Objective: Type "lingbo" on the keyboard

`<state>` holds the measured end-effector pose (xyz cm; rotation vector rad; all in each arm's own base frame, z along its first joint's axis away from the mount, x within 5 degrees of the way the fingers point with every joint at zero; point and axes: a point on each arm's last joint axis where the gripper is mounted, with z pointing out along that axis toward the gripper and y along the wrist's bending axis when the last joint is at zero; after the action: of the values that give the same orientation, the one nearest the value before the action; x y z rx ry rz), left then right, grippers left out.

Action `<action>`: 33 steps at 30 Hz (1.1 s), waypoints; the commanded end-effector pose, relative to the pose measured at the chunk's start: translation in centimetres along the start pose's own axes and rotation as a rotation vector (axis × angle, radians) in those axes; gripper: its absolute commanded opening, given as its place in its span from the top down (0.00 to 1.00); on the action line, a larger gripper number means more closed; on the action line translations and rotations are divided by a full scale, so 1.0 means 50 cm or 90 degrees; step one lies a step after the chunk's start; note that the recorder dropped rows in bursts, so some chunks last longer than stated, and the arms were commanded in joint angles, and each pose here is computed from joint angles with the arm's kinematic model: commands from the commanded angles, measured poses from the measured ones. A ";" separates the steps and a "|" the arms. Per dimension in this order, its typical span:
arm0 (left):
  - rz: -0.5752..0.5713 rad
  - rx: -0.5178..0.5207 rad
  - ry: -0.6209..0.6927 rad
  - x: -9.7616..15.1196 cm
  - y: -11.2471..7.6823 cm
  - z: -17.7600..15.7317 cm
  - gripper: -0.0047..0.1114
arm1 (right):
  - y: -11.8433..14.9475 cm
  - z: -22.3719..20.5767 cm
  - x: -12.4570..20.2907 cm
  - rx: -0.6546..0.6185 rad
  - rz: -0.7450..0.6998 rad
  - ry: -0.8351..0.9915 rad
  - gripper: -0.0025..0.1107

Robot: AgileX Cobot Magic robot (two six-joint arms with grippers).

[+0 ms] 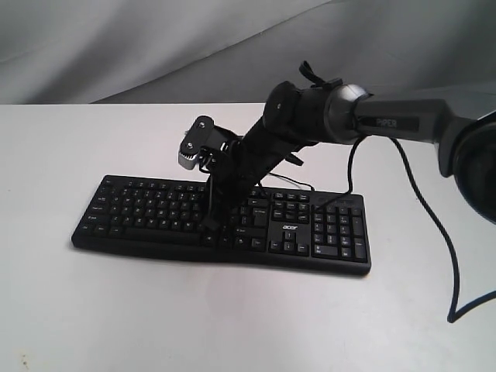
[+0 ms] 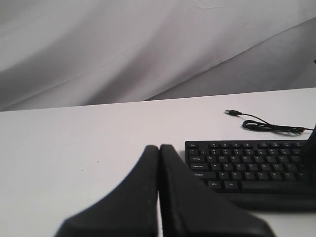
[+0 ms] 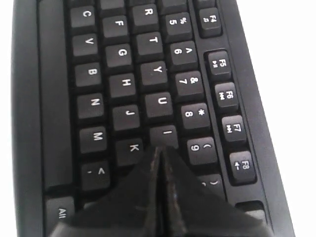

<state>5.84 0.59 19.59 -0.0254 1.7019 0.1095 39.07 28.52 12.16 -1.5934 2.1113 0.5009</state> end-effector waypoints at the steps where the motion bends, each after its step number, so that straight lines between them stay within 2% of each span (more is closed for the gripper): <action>1: -0.001 0.004 0.002 0.003 -0.001 0.001 0.96 | 0.006 -0.032 -0.017 -0.003 -0.017 -0.009 0.98; 10: -0.001 0.004 0.002 0.003 -0.001 0.001 0.96 | 0.012 -0.068 -0.037 -0.002 -0.025 -0.023 0.98; 14: -0.001 0.004 0.002 0.003 -0.001 0.001 0.96 | 0.017 -0.168 -0.083 0.055 0.017 -0.065 0.98; 17: -0.001 0.004 0.002 0.003 -0.001 0.001 0.96 | 0.024 -0.319 -0.109 0.187 0.051 -0.066 0.98; 19: -0.001 0.004 0.002 0.003 -0.001 0.001 0.96 | 0.062 -0.416 -0.115 0.232 0.052 -0.099 0.98; 21: -0.001 0.004 0.002 0.003 -0.001 0.001 0.96 | 0.124 -0.515 -0.107 0.272 0.039 -0.168 0.98; 24: -0.001 0.004 0.002 0.003 -0.001 0.001 0.96 | 0.213 -0.629 -0.053 0.383 0.026 -0.316 0.98; 26: -0.001 0.004 0.002 0.003 -0.001 0.001 0.96 | 0.261 -0.678 -0.005 0.471 0.029 -0.433 0.98; 27: -0.001 0.004 0.002 0.003 -0.001 0.001 0.96 | 0.273 -0.687 0.010 0.487 0.037 -0.462 0.98; 30: -0.001 0.004 0.002 0.003 -0.001 0.001 0.96 | 0.328 -0.697 0.084 0.504 0.072 -0.516 0.98; 33: -0.001 0.004 0.002 0.003 -0.001 0.001 0.96 | 0.387 -0.730 0.140 0.532 0.056 -0.566 0.98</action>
<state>5.84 0.59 19.59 -0.0254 1.7019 0.1095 15.74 9.77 38.99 -0.6603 1.4387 0.2074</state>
